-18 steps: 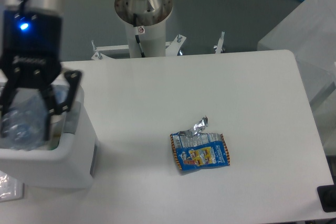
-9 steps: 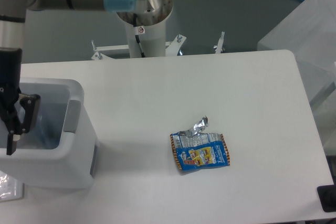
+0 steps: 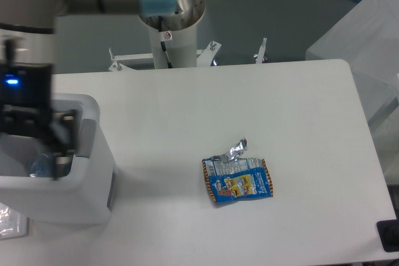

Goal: Place the trash in the trash can
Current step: 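Move the open gripper above the blue snack wrapper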

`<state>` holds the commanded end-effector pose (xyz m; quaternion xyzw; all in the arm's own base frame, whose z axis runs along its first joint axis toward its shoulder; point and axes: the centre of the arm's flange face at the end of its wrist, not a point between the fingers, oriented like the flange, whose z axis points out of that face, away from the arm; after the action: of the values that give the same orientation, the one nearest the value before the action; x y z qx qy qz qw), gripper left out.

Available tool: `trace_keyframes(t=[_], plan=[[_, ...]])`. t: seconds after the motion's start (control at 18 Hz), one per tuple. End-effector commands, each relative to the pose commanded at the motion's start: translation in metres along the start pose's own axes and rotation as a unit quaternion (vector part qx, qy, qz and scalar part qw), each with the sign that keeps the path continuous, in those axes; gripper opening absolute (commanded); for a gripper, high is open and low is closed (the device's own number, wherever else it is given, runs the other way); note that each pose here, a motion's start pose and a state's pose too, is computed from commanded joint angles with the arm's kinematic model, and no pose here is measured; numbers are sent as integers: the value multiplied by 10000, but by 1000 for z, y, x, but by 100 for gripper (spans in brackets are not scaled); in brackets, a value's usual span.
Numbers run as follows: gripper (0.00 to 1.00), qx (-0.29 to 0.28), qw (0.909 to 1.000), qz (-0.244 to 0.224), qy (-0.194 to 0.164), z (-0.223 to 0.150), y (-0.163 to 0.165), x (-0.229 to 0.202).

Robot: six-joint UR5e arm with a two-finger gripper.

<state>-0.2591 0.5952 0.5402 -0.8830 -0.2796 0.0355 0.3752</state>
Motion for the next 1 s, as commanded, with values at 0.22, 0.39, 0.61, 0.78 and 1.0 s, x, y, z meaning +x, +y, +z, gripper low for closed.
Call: trace_keyframes(t=[0.22, 0.39, 0.61, 0.78, 1.0], plan=[[100, -410, 9969, 481, -465, 23, 27, -107], [100, -550, 9917, 985, -615, 29, 32, -157], [100, -635, 9868, 1318, -689, 39, 30, -193], [100, -625, 9847, 1438, -758, 34, 29, -210], [100, -545, 9837, 1527, -784, 29, 20, -211]])
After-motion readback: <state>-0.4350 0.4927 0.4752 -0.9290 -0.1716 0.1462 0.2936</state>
